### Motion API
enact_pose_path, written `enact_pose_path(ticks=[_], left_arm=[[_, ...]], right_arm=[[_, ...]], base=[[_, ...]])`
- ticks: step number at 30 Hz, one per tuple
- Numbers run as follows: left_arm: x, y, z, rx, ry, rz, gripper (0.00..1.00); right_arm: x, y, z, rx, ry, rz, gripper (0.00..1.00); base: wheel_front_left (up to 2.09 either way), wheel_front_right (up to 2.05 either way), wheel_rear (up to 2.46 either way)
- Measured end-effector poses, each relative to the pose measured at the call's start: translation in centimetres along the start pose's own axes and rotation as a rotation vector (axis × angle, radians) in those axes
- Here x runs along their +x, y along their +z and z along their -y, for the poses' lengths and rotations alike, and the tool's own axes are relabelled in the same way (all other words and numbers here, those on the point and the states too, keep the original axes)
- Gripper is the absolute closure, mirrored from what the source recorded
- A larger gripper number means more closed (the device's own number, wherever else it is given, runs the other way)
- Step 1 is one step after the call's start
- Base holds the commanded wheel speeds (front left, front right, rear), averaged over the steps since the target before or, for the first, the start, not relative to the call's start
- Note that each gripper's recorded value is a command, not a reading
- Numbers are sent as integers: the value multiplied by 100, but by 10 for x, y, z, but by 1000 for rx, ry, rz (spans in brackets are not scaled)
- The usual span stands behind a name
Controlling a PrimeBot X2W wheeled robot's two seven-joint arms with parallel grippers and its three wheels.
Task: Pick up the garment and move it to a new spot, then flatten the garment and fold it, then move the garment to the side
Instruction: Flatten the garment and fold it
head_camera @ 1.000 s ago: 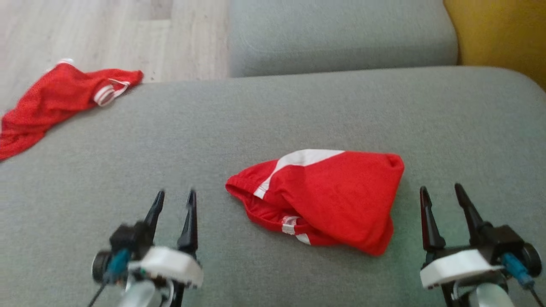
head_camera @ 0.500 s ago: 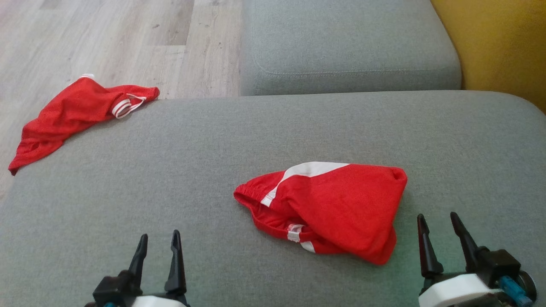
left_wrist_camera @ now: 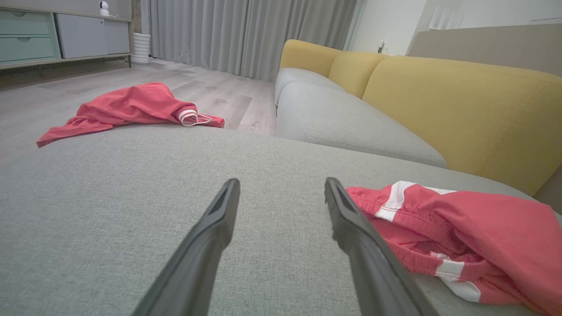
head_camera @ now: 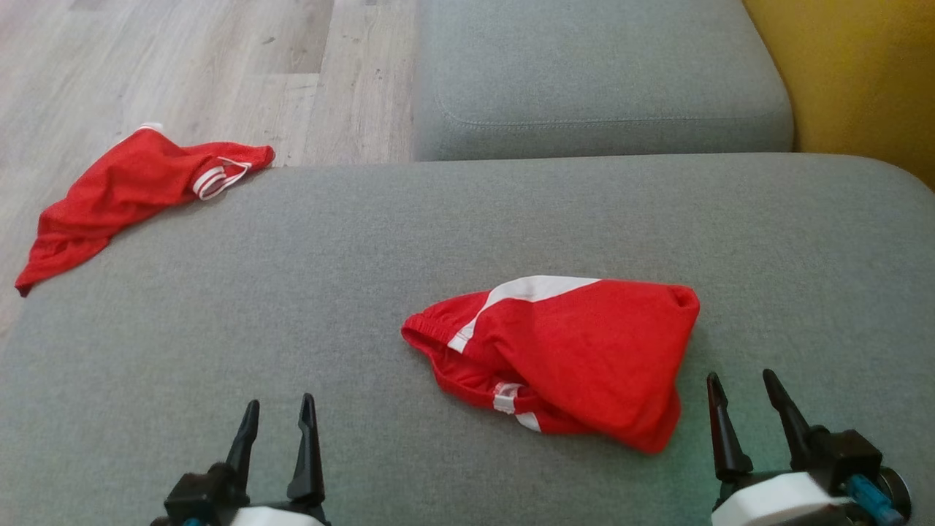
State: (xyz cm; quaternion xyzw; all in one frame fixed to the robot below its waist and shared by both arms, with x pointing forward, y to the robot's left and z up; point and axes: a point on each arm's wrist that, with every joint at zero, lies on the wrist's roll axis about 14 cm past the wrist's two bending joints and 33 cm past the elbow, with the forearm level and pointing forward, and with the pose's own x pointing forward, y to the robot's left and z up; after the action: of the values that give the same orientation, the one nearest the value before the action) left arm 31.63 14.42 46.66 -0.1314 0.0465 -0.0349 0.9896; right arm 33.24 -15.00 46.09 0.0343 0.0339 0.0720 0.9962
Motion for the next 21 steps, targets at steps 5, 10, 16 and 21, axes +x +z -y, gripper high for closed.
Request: enact_pose_path(ticks=[5,10,16,21], left_arm=[[1,-3,-2,2,4,-12,0],[1,-7,-3,4,6,-26,0],[2,-11,-1,3,-1,-38,0],[1,-15,-1,1,-2,-51,0]], right_arm=[[0,-1,1,1,-3,-4,0],[0,-3,2,2,-7,-9,0],[0,-5,3,3,-9,-17,0],[4,-9,4,-23,-7,-35,0]], base=[[0,0,0],[0,0,0],[0,0,0],[0,0,0]])
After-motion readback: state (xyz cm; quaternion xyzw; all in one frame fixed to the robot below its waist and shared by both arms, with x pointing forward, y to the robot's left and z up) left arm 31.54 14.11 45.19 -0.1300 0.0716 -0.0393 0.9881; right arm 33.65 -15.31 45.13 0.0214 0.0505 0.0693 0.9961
